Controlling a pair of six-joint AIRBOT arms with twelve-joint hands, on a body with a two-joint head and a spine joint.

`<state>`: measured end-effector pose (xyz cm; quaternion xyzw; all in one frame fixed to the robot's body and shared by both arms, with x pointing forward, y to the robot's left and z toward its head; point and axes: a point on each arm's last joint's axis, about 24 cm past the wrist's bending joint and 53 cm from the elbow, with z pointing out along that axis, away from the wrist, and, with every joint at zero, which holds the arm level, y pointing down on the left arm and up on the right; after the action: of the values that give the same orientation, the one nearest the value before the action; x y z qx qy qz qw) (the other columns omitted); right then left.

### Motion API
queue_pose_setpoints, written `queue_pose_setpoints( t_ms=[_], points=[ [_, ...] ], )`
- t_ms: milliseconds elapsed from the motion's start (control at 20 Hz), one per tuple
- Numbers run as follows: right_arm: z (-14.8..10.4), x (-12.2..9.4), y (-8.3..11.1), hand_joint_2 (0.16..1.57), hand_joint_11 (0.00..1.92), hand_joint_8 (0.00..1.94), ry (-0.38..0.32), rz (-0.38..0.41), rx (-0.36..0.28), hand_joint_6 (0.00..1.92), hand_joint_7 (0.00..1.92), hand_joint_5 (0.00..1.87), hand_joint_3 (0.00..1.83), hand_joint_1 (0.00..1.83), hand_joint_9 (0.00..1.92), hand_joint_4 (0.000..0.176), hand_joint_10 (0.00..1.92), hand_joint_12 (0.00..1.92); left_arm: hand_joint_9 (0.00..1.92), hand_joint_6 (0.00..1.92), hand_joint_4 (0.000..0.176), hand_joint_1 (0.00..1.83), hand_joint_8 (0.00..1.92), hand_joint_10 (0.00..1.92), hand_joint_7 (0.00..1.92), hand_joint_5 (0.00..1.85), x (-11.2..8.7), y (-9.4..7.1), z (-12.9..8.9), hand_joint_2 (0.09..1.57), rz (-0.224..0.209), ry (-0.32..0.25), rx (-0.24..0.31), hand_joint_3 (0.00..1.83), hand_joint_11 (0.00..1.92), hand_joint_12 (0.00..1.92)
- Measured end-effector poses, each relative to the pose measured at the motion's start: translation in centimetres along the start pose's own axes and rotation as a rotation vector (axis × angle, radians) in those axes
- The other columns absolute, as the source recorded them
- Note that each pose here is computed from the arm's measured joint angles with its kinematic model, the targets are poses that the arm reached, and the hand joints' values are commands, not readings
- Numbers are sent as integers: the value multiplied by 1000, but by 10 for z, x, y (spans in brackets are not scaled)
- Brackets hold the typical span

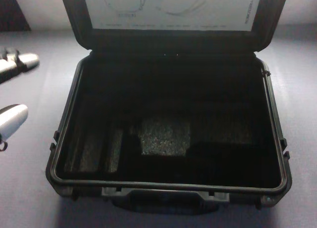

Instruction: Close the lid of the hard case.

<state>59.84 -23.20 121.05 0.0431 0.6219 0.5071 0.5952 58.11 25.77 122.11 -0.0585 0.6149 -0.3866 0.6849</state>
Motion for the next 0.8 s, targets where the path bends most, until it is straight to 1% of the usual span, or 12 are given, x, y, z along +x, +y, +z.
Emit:
queue_pose_setpoints(
  t_ms=[100, 200, 300, 350, 400, 500, 550, 600, 650, 700, 750, 800],
  points=[
    [0, -1, 2, 1340, 98, 0, -5, 0, -9, 0, 206, 240, 2, 232, 146, 13, 0, 22, 145, 0, 0, 0, 0, 0, 203, 212, -3, 2, 0, 1464, 3, -8, -6, 3, 0, 199],
    [0, 1, 0, 1349, 99, 3, 4, -2, -2, 0, 212, 239, 5, 231, 138, 0, 0, 19, 149, 1, 0, 0, 1, 1, 208, 218, -1, 4, 0, 1461, 1, 0, -14, 1, 0, 228],
    [0, 1, 0, 1357, 118, 6, 6, -1, 2, 0, 222, 236, 7, 238, 150, 0, 6, 25, 137, 0, 0, 0, 0, 0, 200, 204, 0, 5, 1, 1463, 1, 7, -12, 2, 0, 184],
    [0, 1, -1, 1357, 124, 7, 6, -3, 4, 0, 226, 232, 7, 237, 157, 1, 8, 26, 146, 1, 0, 0, 2, 3, 210, 208, 0, 6, 1, 1467, 2, 9, -14, 2, 0, 213],
    [0, 1, -3, 1377, 136, 3, 9, -5, 8, 0, 221, 216, 10, 218, 161, 10, 6, 26, 141, 0, 0, 0, 0, 0, 205, 199, -1, 7, 1, 1473, -1, 4, -20, 4, 0, 216],
    [0, 2, -6, 1374, 124, 0, 15, -8, 19, 0, 201, 193, 3, 165, 138, 0, 0, 12, 142, 1, 0, 0, 0, 1, 201, 193, -2, 12, 2, 1477, -2, 2, -29, 3, 0, 244],
    [1, 2, -8, 1380, 109, 0, 18, -10, 24, 0, 168, 168, 4, 145, 110, 0, 0, 4, 139, 0, 0, 0, 0, 0, 186, 182, -4, 15, 2, 1472, 1, 0, -36, 0, 0, 254],
    [3, 1, -9, 1384, 56, 0, 17, -11, 28, 0, 143, 150, 2, 192, 77, 0, 0, 0, 129, 0, 0, 0, 0, 0, 169, 172, -4, 17, 3, 1465, 3, -1, -40, 0, 0, 238],
    [6, -2, -10, 1387, 33, 0, 9, -15, 25, 0, 124, 143, 1, 218, 62, 0, 0, 0, 99, 0, 0, 0, 2, 1, 139, 149, -5, 22, 5, 1453, -5, -7, -49, 0, 0, 169],
    [11, -7, -9, 1367, 35, 0, -8, -17, 15, 0, 105, 129, 0, 181, 52, 0, 0, 2, 57, 1, 0, 0, 3, 3, 111, 133, -7, 26, 8, 1431, -19, -20, -53, 0, 0, 78],
    [15, -10, -10, 1346, 6, 0, -20, -17, 10, 0, 87, 124, 0, 192, 27, 0, 0, 0, 38, 0, 0, 0, 1, 1, 103, 127, -9, 30, 11, 1416, -33, -33, -61, 0, 0, 44],
    [21, -14, -11, 1319, 0, 0, -38, -14, 4, 0, 70, 118, 0, 140, 11, 5, 0, 0, 51, 7, 0, 0, 7, 7, 118, 146, -13, 37, 16, 1412, -47, -54, -71, 0, 18, 47]
  ],
)
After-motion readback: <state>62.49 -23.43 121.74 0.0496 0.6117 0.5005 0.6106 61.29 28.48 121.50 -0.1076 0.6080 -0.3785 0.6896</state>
